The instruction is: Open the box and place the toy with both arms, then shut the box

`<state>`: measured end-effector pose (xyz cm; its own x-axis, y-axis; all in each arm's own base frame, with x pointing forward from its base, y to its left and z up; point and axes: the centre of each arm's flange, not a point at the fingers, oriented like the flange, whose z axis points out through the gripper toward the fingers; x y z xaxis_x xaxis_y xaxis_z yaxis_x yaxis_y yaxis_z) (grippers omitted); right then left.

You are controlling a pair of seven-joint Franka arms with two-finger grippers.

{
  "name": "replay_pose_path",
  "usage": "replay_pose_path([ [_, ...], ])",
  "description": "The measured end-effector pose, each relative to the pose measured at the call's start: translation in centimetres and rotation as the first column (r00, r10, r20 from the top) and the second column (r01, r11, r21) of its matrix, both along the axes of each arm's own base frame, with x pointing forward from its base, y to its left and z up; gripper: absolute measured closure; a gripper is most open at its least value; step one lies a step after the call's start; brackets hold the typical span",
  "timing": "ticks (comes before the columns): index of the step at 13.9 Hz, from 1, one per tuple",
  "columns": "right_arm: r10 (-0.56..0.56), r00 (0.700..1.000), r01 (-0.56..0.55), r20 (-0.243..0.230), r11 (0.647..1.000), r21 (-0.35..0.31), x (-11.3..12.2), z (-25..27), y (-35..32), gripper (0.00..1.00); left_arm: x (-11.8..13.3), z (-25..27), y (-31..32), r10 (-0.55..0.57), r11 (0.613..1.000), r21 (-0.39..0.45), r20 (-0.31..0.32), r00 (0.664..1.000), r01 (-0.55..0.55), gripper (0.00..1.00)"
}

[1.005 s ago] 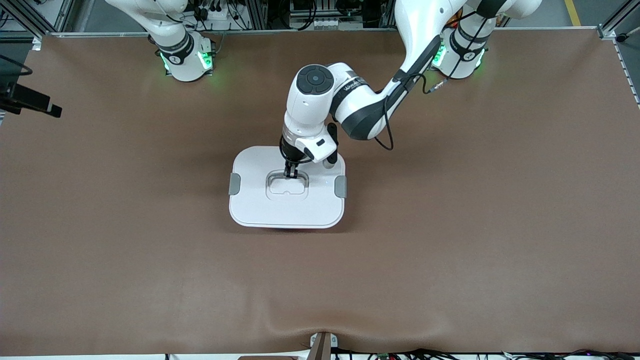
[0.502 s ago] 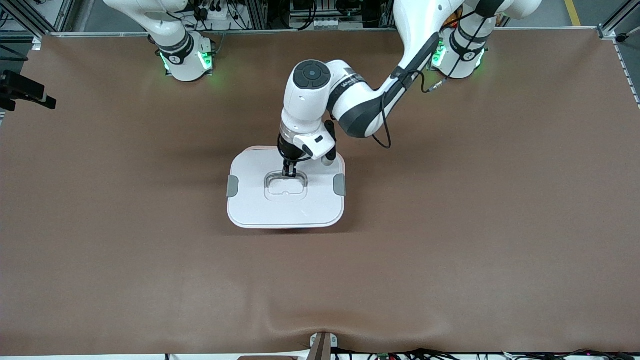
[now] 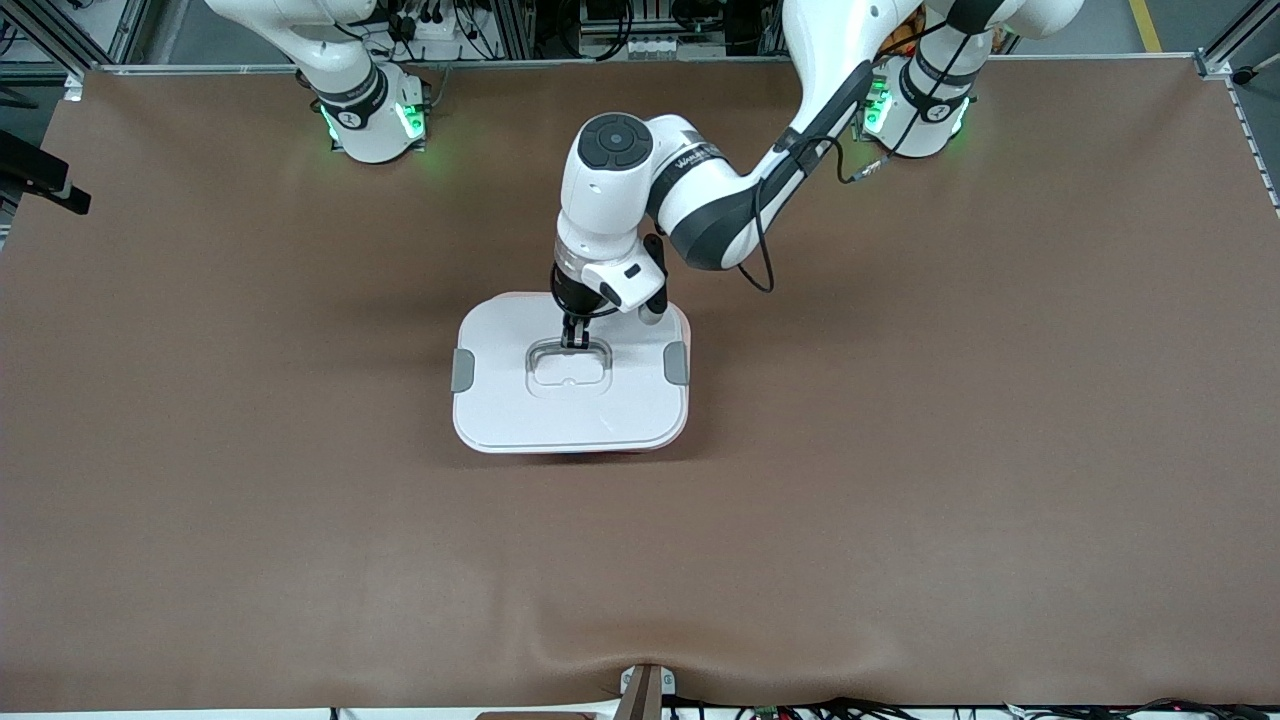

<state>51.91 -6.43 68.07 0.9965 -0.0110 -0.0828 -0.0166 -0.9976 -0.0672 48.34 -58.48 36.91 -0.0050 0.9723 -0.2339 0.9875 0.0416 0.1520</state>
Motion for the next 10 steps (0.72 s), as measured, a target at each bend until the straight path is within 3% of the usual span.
replay_pose_path([
  [10, 0.035, 0.999, -0.035, -0.004, 0.998, -0.043, 0.2, 0.1, 1.6, 0.00, -0.6, -0.7, -0.1, -0.021, 0.999, 0.027, -0.010, 1.000, 0.021, 0.94],
])
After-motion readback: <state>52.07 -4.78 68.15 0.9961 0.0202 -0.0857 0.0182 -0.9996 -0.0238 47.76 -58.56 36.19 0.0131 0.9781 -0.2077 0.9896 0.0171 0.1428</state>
